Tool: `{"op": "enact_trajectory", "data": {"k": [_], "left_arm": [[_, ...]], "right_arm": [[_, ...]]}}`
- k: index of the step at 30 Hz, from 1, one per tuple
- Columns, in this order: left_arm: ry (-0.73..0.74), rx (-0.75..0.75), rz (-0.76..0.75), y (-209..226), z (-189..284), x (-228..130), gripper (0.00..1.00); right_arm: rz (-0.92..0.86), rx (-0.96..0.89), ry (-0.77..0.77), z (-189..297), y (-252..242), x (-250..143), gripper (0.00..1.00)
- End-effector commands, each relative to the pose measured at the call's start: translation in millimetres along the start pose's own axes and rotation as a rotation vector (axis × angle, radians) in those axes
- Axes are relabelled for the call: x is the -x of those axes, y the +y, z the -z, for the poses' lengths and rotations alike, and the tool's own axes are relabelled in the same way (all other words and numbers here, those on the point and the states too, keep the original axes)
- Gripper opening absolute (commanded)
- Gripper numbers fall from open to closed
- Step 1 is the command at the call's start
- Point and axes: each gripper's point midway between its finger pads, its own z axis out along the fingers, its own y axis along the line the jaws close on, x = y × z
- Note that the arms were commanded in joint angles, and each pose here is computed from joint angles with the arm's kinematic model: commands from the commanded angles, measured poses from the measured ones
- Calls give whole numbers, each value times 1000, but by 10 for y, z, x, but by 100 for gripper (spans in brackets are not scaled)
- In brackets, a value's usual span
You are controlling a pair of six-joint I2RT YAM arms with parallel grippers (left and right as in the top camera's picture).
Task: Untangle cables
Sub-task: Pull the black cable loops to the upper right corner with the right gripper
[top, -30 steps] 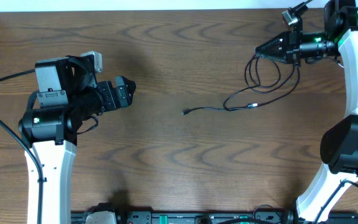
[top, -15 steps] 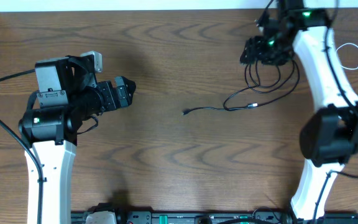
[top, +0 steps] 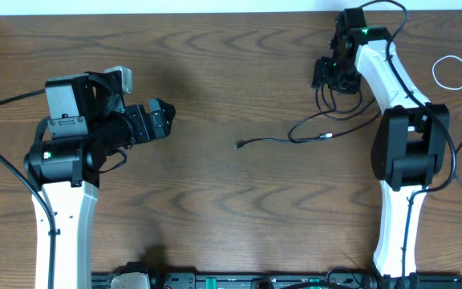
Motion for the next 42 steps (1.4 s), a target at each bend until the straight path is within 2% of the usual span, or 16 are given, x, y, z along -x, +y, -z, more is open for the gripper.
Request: {"op": "enact_trajectory", "data": {"k": [1,7,12,13,15,23,29,32,38,42], "left_arm": [[-16,5,1,-8,39,64,98],[-16,5,0,-8,39,64,98],[-16,5,0,-8,39,64,98],[-16,5,0,-8,39,64,98],[-16,5,0,-8,39,64,98],[-16,5,1,-8,39,64,98],[-16,5,1,-8,39,64,98],[-16,5,1,-8,39,64,98],[-16,5,0,-8,39,64,98],[-16,5,0,-8,39,64,98]], "right_arm": [[-83,56,49,-252,-53,-30,64],[-129,138,78,-410,-91,-7,63],[-117,169,114,-511,-116,-68,53],[-84,158,115,-530,-107,-89,49],[-43,111,110,-553,-115,-115,48],[99,-133,92,-615,-78,-269,53],[145,-240,124,-638,-91,-437,46],[160,-277,145,-661,-115,-510,37],[174,-310,200,-765,-157,-658,2],[141,-288,195,-731,-134,-643,1]]}}
